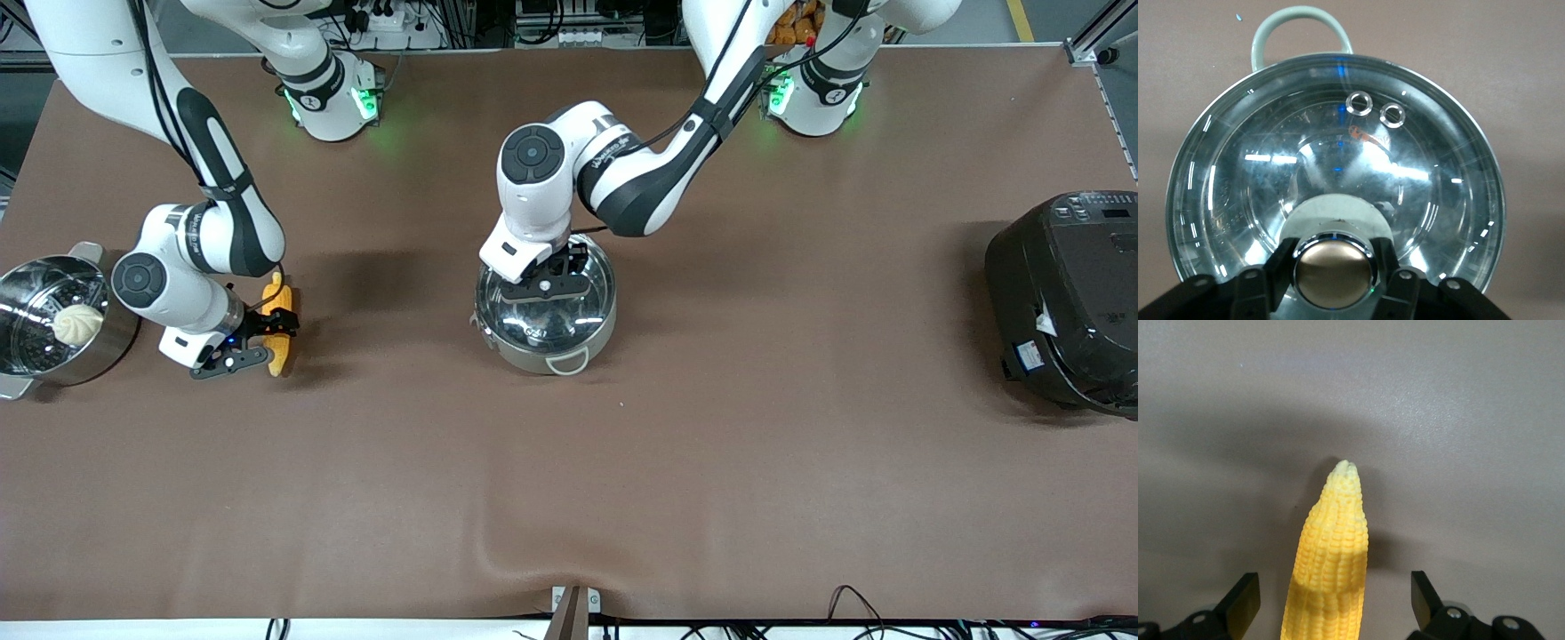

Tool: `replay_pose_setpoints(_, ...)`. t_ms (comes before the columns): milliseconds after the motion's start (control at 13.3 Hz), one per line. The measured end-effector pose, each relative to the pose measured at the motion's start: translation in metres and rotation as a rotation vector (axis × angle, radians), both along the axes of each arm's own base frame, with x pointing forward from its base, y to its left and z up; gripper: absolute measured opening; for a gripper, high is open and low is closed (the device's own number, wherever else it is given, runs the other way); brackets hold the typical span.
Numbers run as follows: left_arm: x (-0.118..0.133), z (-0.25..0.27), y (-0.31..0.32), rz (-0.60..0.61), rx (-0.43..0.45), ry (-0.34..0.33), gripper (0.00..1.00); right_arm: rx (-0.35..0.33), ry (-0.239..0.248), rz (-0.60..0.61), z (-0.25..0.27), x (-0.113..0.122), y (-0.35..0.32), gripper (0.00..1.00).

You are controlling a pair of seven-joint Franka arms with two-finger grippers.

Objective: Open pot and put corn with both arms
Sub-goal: 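Grasp the lid knob with the left gripper while the right gripper grasps the corn, then lift the lid aside with the left gripper while the right gripper carries corn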

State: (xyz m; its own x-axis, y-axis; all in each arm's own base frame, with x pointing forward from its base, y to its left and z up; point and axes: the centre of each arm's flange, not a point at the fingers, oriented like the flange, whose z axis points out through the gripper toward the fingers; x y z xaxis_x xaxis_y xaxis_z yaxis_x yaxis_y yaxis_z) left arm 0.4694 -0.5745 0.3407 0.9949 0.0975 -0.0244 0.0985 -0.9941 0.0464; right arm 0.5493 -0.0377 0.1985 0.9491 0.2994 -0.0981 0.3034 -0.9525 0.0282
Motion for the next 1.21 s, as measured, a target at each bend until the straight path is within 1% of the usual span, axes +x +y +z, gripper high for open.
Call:
replay_pose_setpoints(75, 0.0, 0.001, 0.0, -0.002, 0.005, -0.002, 0.53, 0.0, 0.005, 0.001, -0.002, -0.002, 0.0, 1.0)
replay_pose_setpoints(151, 0.0, 0.001, 0.0, -0.002, 0.006, -0.002, 0.5, 0.0, 0.011, 0.002, -0.004, -0.003, 0.0, 1.0)
replay_pose_setpoints(527, 0.002, 0.009, 0.003, 0.002, 0.008, -0.002, 0.5, 0.002, 0.035, 0.003, -0.011, -0.011, 0.0, 1.0)
replay_pose_setpoints(603, 0.006, 0.021, 0.008, 0.008, 0.013, -0.001, 0.5, 0.002, 0.042, 0.003, -0.013, -0.012, 0.0, 1.0)
replay_pose_setpoints(753, 0.018, 0.065, 0.03, 0.039, 0.015, -0.007, 0.5, 0.002, 0.047, 0.005, -0.014, -0.014, 0.0, 0.96)
replay_pose_setpoints(829, 0.028, 0.094, 0.047, 0.065, 0.007, -0.017, 0.5, 0.002, 0.047, 0.005, -0.014, -0.014, 0.0, 0.88)
replay_pose_setpoints(904, 0.04, 0.127, 0.072, 0.092, -0.002, -0.029, 0.5, 0.002, 0.047, 0.005, -0.014, -0.014, 0.0, 0.75)
replay_pose_setpoints(979, 0.051, 0.158, 0.102, 0.11, -0.002, -0.033, 0.5, 0.003, 0.047, 0.006, -0.014, -0.014, 0.0, 0.65)
replay_pose_setpoints(1055, 0.06, 0.185, 0.134, 0.127, 0.007, -0.028, 0.5, 0.003, 0.047, 0.007, -0.014, -0.014, 0.0, 0.52)
replay_pose_setpoints(1130, 0.067, 0.204, 0.167, 0.153, 0.017, -0.021, 0.5, 0.003, 0.045, 0.008, -0.014, -0.013, 0.001, 0.46)
replay_pose_setpoints(1205, 0.075, 0.214, 0.198, 0.178, 0.027, -0.012, 0.5, 0.003, 0.044, 0.009, -0.013, -0.013, 0.001, 0.44)
